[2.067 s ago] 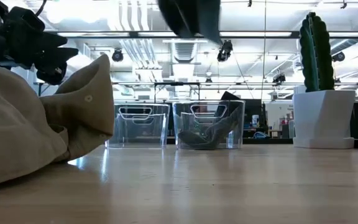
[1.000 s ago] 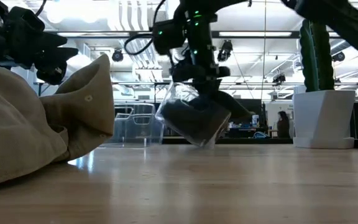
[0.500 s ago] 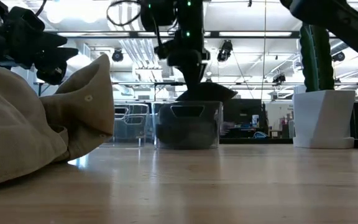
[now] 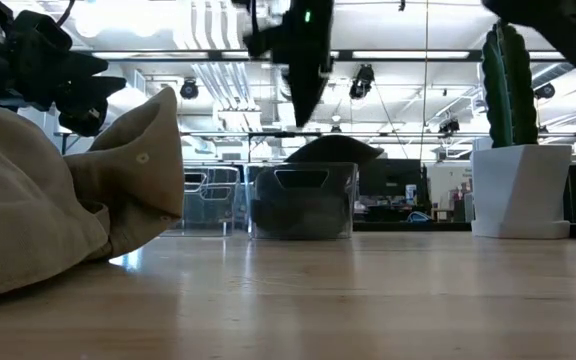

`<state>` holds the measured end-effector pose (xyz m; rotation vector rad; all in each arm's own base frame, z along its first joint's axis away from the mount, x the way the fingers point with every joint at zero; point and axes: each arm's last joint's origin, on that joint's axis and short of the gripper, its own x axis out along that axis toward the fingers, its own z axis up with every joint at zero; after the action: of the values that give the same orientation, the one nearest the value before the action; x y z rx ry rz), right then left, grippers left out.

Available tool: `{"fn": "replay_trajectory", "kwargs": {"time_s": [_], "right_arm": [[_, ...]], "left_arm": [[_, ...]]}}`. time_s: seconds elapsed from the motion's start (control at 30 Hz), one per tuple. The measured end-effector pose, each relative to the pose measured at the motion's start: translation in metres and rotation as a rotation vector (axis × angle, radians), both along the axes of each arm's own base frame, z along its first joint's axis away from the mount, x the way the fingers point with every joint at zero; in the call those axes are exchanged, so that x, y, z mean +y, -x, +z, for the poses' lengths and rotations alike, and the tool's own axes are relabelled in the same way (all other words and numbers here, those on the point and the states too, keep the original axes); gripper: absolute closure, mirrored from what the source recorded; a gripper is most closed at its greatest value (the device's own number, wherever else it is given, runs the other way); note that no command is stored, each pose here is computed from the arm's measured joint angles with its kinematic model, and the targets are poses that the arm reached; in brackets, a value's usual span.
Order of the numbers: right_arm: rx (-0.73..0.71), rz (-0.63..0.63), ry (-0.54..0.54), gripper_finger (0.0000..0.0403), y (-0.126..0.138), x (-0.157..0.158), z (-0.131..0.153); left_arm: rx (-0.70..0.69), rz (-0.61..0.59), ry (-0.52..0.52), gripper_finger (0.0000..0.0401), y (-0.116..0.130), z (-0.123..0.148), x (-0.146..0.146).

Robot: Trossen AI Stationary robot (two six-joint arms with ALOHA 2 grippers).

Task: Pick & Place hat
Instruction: Adjust the transparent bins

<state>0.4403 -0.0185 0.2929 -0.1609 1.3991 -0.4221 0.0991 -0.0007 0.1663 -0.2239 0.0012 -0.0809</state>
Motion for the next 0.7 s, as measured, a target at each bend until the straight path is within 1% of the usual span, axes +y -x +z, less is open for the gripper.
{"fn": "replay_trajectory", "kwargs": {"time_s": [0.03, 0.1, 0.17, 0.2, 0.27, 0.37, 0.47, 0.6, 0.7], "right_arm": [[-0.019, 0.033, -0.037, 0.0207, 0.000, 0.006, 0.004], [-0.053, 0.077, -0.152, 0.0207, 0.001, 0.017, 0.010], [-0.091, 0.061, -0.265, 0.0209, 0.001, 0.024, 0.013], [-0.111, 0.034, -0.284, 0.0211, 0.000, 0.027, 0.013], [-0.146, -0.030, -0.271, 0.0214, -0.001, 0.030, 0.015], [-0.245, -0.111, -0.195, 0.0220, -0.005, 0.028, 0.021], [-0.399, -0.165, -0.205, 0.0226, -0.015, 0.016, 0.028], [-0.576, -0.251, -0.209, 0.0235, -0.029, -0.023, 0.033], [-0.637, -0.297, -0.242, 0.0244, -0.038, -0.058, 0.023]], "left_arm": [[0.000, 0.000, 0.000, 0.0259, 0.000, 0.000, 0.000], [0.000, 0.001, 0.000, 0.0259, 0.000, 0.000, 0.000], [0.000, 0.000, 0.000, 0.0259, 0.000, 0.000, 0.000], [0.000, 0.001, 0.000, 0.0259, 0.000, 0.000, 0.000], [0.001, 0.000, 0.000, 0.0259, 0.000, 0.000, 0.000], [0.001, 0.001, 0.000, 0.0259, 0.000, 0.000, 0.000], [0.001, 0.000, 0.000, 0.0259, 0.000, 0.000, 0.000], [0.001, 0.000, 0.000, 0.0259, 0.000, 0.000, 0.000], [0.001, 0.000, 0.000, 0.0259, 0.000, 0.000, 0.000]]}}
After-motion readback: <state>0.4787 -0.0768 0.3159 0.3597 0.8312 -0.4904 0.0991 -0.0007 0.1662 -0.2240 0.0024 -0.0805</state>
